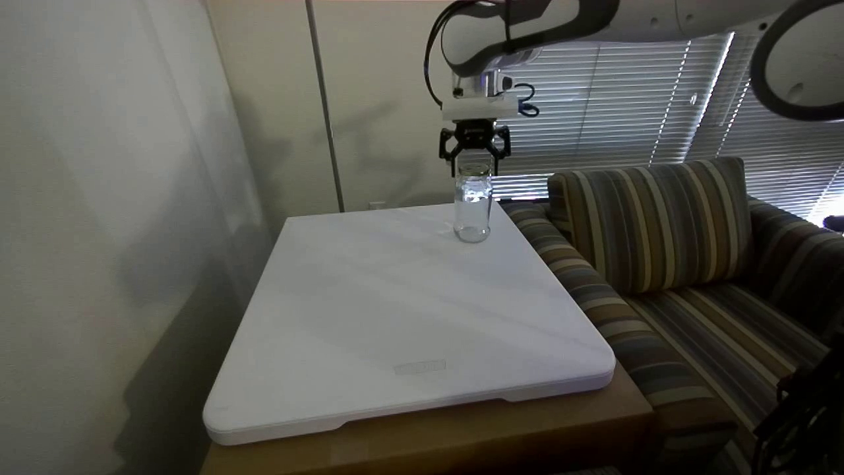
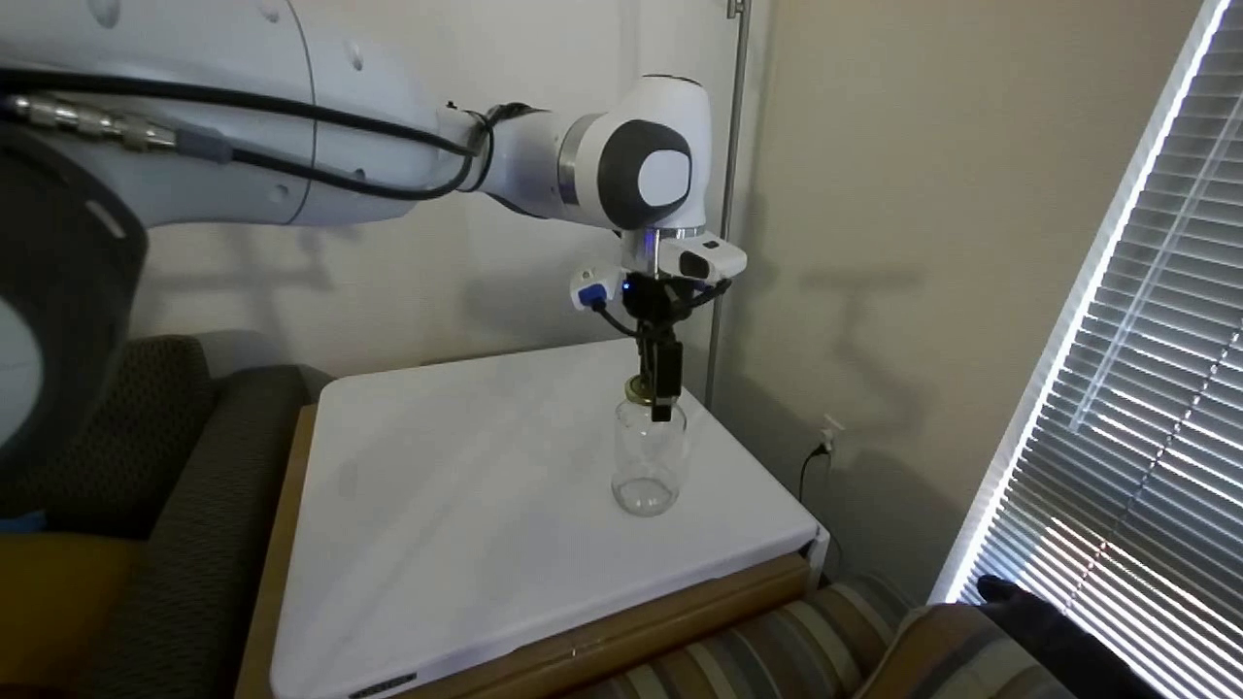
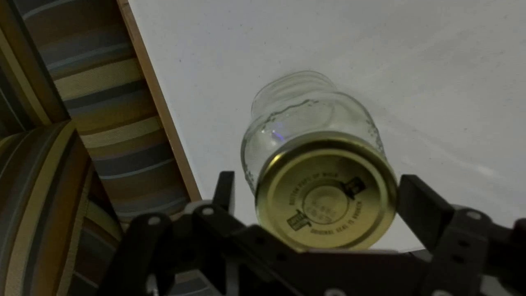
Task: Put the lid on the glass jar
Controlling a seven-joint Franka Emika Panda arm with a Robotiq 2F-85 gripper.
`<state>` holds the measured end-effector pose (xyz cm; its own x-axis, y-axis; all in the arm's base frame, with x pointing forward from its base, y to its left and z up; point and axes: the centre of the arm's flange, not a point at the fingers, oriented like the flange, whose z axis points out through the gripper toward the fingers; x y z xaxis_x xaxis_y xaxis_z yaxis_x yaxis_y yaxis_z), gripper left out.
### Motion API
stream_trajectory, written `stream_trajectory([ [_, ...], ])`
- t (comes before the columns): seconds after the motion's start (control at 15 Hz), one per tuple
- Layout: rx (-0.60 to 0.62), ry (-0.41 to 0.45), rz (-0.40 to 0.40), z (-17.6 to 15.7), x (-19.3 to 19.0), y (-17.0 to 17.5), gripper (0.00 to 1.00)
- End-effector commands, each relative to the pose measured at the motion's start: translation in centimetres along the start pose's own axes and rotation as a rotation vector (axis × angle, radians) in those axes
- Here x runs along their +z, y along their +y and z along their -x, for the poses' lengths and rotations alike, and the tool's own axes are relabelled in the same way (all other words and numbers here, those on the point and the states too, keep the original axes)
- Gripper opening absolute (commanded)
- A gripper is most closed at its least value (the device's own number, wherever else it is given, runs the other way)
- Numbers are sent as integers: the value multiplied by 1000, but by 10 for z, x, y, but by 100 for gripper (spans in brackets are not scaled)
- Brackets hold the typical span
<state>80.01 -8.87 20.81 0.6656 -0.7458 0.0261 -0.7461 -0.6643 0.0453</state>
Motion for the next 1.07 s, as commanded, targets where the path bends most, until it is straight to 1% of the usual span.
stream_trajectory([
  [0.0,-8,8,-9,19,-14,19,100],
  [0.4,-17,57,12,26,-36,16,100],
  [1.0,-25,122,-16,32,-85,13,100],
])
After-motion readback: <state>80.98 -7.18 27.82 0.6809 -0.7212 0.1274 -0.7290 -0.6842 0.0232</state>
